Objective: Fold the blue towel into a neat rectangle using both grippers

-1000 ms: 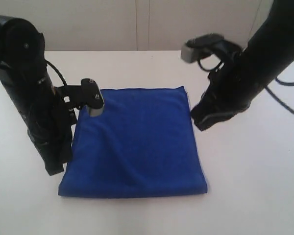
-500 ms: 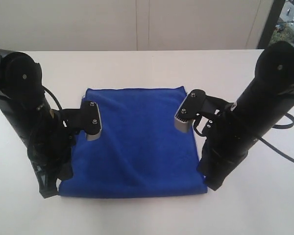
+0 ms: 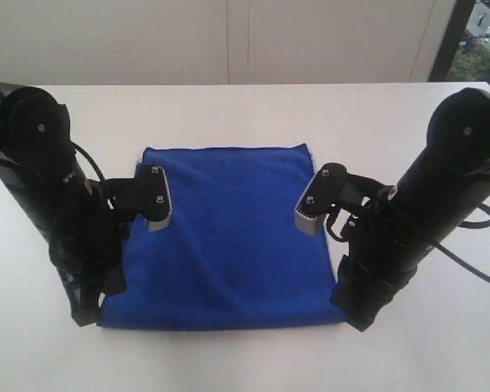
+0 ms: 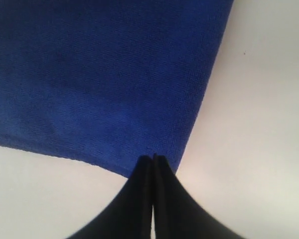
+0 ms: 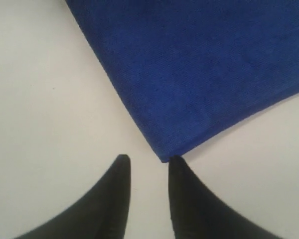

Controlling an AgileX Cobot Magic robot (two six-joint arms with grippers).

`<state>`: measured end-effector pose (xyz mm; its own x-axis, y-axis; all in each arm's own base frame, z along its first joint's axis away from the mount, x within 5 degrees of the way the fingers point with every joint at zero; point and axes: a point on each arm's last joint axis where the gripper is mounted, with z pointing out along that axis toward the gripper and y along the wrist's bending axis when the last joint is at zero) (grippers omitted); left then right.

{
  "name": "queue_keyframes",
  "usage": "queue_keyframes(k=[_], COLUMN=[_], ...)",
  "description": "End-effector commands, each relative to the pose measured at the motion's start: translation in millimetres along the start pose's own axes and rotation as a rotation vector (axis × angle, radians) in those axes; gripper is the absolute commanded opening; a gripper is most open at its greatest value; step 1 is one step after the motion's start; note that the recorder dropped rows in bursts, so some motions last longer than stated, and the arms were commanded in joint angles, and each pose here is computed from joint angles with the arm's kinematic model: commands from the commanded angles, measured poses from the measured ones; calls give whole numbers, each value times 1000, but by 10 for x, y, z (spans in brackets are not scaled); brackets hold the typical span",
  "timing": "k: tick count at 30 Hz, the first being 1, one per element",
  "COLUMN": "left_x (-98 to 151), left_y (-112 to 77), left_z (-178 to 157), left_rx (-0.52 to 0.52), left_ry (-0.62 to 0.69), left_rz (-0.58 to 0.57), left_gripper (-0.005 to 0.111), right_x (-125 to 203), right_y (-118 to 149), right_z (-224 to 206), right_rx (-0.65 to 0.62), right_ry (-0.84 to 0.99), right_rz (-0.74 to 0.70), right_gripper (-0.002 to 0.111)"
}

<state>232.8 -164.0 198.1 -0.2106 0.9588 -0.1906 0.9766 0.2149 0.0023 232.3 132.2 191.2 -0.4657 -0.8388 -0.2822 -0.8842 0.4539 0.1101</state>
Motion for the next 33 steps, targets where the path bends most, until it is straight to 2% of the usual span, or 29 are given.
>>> queue_keyframes(k=[1, 7, 13, 15, 19, 22, 26, 33], left_x=[-2, 20, 15, 20, 58, 52, 22, 35], left_y=[-18, -30, -19, -16, -33, -17, 31, 48], left_z=[-22, -19, -4, 35, 170, 207, 268, 418], left_rx=[-3, 9, -5, 1, 68, 65, 32, 71], left_ry=[-17, 5, -4, 2, 54, 53, 34, 64], left_rz=[14, 169, 187, 185, 187, 200, 204, 239], left_gripper=[0, 0, 0, 7, 28, 41, 43, 43], right_x=[-13, -46, -81, -77, -75, -89, -111, -99], right_y=[-4, -40, -96, -115, -120, -73, -32, -18], right_z=[-20, -23, 42, 106, 156, 167, 236, 363], right_rx=[24, 70, 98, 88, 76, 56, 36, -11], right_ry=[-23, -52, -74, -59, -46, -40, -25, 9], right_rz=[-71, -245, -230, -240, -291, -332, -350, -344], right_gripper=[37, 41, 41, 45, 56, 57, 57, 57])
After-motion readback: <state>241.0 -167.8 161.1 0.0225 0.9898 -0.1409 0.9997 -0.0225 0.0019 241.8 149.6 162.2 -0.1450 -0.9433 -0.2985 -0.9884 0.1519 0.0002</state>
